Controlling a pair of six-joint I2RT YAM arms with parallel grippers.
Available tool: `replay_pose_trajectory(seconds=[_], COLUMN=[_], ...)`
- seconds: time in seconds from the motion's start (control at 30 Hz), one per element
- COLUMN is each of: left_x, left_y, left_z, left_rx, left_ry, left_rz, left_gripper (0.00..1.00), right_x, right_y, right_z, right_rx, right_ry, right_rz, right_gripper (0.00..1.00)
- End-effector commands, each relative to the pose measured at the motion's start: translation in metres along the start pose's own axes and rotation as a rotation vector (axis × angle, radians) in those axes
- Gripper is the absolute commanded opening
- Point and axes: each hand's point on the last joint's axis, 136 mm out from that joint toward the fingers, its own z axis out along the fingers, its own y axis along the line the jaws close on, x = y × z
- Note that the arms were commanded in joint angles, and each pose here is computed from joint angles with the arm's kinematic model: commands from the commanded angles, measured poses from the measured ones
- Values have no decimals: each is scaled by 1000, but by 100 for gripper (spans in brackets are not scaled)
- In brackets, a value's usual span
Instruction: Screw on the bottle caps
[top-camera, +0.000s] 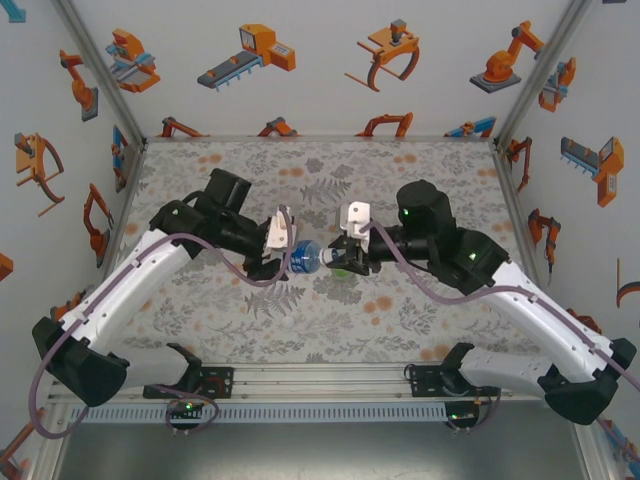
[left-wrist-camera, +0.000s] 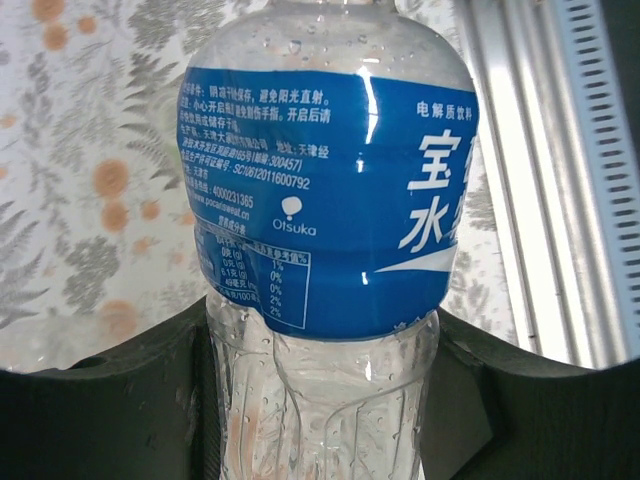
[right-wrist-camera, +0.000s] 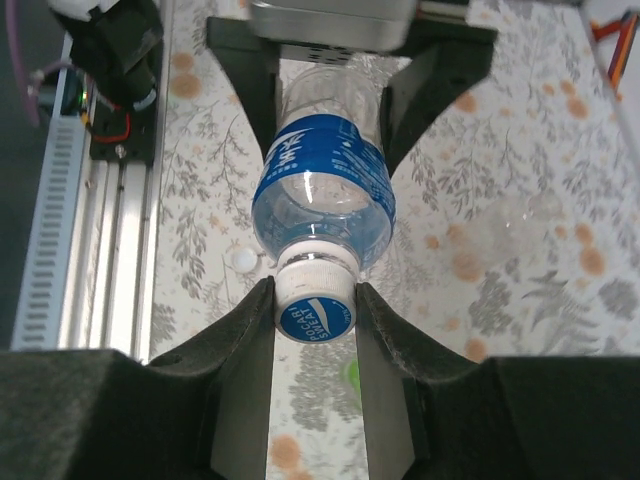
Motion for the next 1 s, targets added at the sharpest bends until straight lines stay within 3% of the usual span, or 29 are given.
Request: replay_pose_trajectory(seconds=[0.0, 0.27, 0.77, 0.97], left_x=[-40, -27, -11, -9], left_y=[29, 47, 42, 46], left_z=[-11, -14, -3, 1], left_rx=[-138, -221, -195, -190], left_ry=[-151, -162, -133, -133], left_rz=[155, 155, 135, 106], left_gripper=[0, 0, 0, 0], right_x=[1, 20, 73, 93], right_y=[-17, -50, -68, -73], right_z=[13, 18, 32, 34], right_rx=[87, 201, 90, 155], right_ry=[-56, -77, 32, 69], right_rz=[256, 719, 1611, 1721], right_gripper=[0, 0, 0, 5])
